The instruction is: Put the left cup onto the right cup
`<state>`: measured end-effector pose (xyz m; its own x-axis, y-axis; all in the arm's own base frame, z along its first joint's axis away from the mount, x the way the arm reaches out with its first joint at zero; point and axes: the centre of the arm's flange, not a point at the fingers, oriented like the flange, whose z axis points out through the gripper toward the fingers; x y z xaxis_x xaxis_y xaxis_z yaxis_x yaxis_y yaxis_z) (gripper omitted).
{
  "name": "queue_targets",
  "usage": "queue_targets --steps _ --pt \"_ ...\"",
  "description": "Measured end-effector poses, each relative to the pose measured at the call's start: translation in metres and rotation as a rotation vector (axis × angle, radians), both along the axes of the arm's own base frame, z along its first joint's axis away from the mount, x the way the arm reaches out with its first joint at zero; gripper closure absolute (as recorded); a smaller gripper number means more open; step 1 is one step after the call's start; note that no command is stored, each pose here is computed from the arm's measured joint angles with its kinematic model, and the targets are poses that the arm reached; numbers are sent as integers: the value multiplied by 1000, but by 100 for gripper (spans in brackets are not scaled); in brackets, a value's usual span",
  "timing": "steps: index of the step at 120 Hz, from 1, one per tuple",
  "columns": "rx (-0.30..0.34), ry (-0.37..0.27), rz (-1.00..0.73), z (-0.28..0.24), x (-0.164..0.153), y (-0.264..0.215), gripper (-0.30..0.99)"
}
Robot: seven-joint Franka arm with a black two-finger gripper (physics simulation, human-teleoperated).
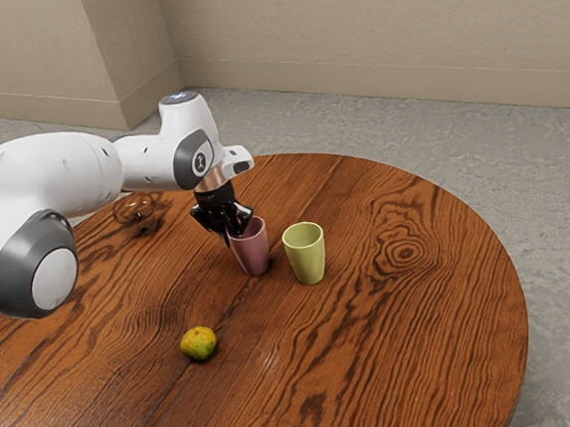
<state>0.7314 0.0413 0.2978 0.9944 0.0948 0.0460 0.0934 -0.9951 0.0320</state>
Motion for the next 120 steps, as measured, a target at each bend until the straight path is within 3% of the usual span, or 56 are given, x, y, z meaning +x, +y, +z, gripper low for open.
queue_targets --steps 52,89,106,120 --pt "7 -10 3 15 0 -7 78" --pt "-21 -86 -68 126 -8 -59 78" --pt "-42 -72 -98 159 -16 -81 78" --pt "-49 -36 -124 151 -13 -101 79"
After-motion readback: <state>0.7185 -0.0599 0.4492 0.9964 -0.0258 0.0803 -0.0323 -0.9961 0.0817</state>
